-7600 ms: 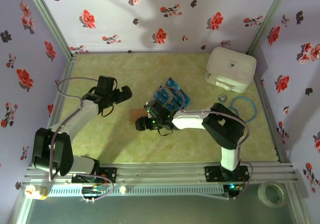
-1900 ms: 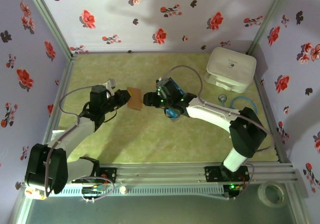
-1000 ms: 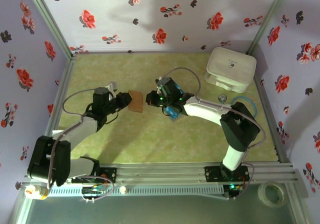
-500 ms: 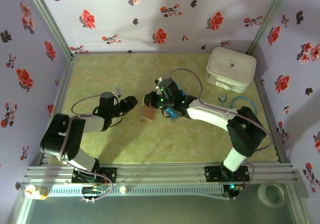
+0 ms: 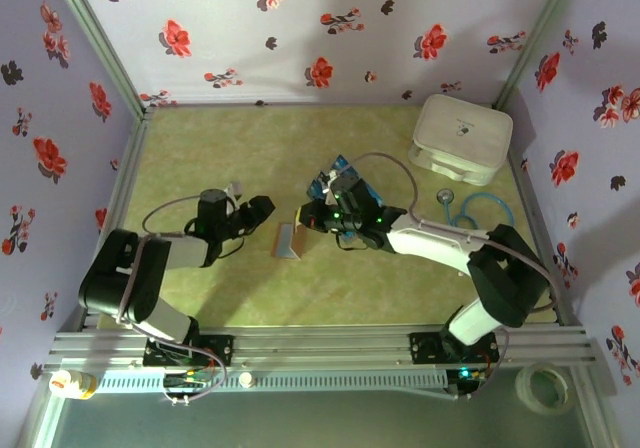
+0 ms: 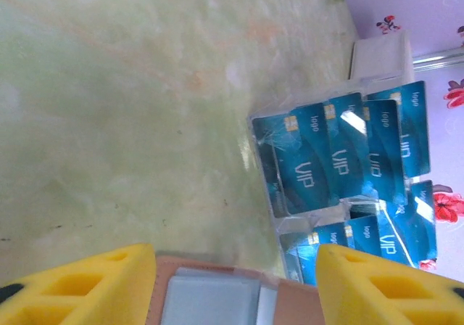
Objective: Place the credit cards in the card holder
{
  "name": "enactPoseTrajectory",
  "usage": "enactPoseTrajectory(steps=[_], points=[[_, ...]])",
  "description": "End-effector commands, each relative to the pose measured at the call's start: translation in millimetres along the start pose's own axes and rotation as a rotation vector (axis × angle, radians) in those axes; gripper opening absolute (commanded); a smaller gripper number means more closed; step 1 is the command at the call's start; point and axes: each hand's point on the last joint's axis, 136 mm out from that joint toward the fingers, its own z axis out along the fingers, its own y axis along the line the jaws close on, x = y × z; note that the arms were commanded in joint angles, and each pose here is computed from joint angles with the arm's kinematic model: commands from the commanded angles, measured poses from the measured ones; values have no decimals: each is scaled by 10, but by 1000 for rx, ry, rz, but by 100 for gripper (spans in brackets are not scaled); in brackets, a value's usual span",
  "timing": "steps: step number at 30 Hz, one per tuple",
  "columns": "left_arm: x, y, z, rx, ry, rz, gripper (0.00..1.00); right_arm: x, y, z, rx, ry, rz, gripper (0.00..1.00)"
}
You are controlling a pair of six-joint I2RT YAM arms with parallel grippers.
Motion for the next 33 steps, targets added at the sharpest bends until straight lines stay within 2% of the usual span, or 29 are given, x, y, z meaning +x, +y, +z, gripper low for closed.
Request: enactPoseTrajectory(steps=[1, 7, 11, 19, 33], points=[[48, 69, -85, -91, 23, 39, 61, 77, -51, -119, -12, -6, -28, 0], [185, 117, -175, -301, 111, 202, 61, 226, -331, -276, 42, 2, -48, 0], [248, 143, -166, -363, 145, 253, 62, 260, -500, -416, 85, -20, -49, 0], [437, 157, -103, -390, 224, 308, 62, 354, -843, -557, 175, -35, -38, 0], [706, 238, -139, -371, 298, 319, 63, 462, -1152, -356, 242, 4, -18, 0]])
